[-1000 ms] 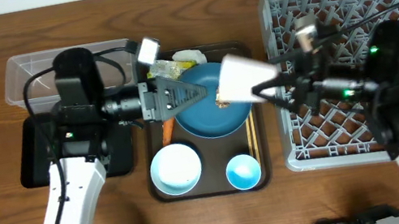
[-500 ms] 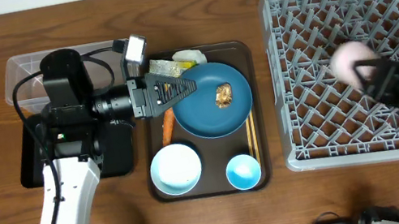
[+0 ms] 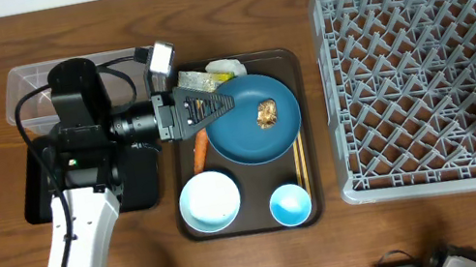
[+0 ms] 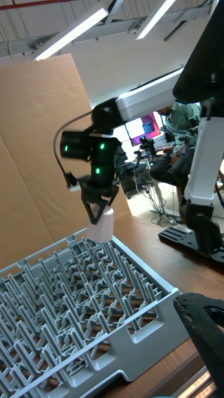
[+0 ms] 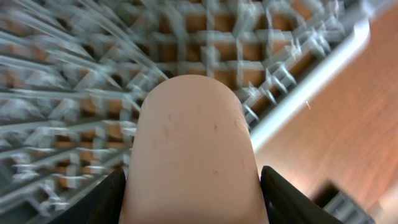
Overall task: Sort waste into correct bins and load items into the dishwasher rack
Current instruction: 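Carry the pink cup with right gripper into the dish rack's front-right corner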
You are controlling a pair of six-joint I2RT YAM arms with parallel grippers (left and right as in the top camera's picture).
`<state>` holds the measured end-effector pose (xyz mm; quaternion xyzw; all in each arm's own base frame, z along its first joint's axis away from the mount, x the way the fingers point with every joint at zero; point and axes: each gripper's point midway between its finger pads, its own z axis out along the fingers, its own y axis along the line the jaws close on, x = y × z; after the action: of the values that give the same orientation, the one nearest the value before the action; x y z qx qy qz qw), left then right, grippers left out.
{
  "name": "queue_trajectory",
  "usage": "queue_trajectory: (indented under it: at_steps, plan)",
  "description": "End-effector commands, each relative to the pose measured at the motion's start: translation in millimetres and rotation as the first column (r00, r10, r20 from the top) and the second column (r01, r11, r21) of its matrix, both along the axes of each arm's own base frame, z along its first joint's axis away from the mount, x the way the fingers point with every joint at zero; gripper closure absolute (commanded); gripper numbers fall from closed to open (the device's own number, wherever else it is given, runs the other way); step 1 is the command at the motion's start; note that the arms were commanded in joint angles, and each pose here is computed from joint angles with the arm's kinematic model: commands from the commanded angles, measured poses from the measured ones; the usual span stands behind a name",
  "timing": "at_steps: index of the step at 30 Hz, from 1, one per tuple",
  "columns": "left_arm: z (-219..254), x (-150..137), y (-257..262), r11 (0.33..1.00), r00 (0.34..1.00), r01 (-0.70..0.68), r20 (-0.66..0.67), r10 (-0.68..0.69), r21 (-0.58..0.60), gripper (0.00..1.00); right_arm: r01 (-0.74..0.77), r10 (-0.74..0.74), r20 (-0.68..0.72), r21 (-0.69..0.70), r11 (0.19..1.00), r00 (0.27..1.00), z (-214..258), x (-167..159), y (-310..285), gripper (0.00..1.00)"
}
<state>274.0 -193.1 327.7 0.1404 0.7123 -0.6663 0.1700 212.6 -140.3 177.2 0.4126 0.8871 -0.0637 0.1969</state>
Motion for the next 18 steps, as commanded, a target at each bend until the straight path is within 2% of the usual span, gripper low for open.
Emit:
queue_trajectory:
  at_steps: [1,8,9,10,12,13,18]
  plan:
    - [8.4,0.6,0.7,1.0,1.0,0.003,0.017,-0.003,-0.005,0.02,0.061,-0.059,-0.082,0.013,0.998,0.995,-11.7,-8.6,-12.3,0.58]
    - [8.3,0.6,0.7,1.0,1.0,0.003,0.015,-0.003,-0.005,0.02,0.076,-0.054,-0.203,0.101,0.992,0.978,-44.6,-8.1,-12.8,0.6]
    - [8.3,0.6,0.7,1.0,1.0,0.003,0.015,-0.003,-0.005,0.02,0.077,-0.054,-0.21,0.104,0.992,0.976,-47.8,-6.5,-14.0,0.51]
    - [8.3,0.6,0.7,1.0,1.0,0.003,0.015,-0.003,-0.005,0.02,0.077,-0.053,-0.213,0.106,0.991,0.976,-50.7,-4.1,-15.3,0.36]
    - [8.3,0.6,0.7,1.0,1.0,0.003,0.016,-0.003,-0.005,0.02,0.073,-0.047,-0.204,0.123,0.99,0.978,-55.0,2.1,-15.3,0.16]
    - [8.3,0.6,0.7,1.0,1.0,0.003,0.02,-0.003,-0.004,0.02,0.069,-0.042,-0.196,0.133,0.989,0.98,-55.4,3.9,-13.8,0.1]
    - [8.3,0.5,0.4,1.0,0.999,0.004,0.036,-0.004,-0.003,0.02,-0.007,0.022,-0.093,0.16,0.987,0.995,-38.6,20.7,-6.5,0.05]
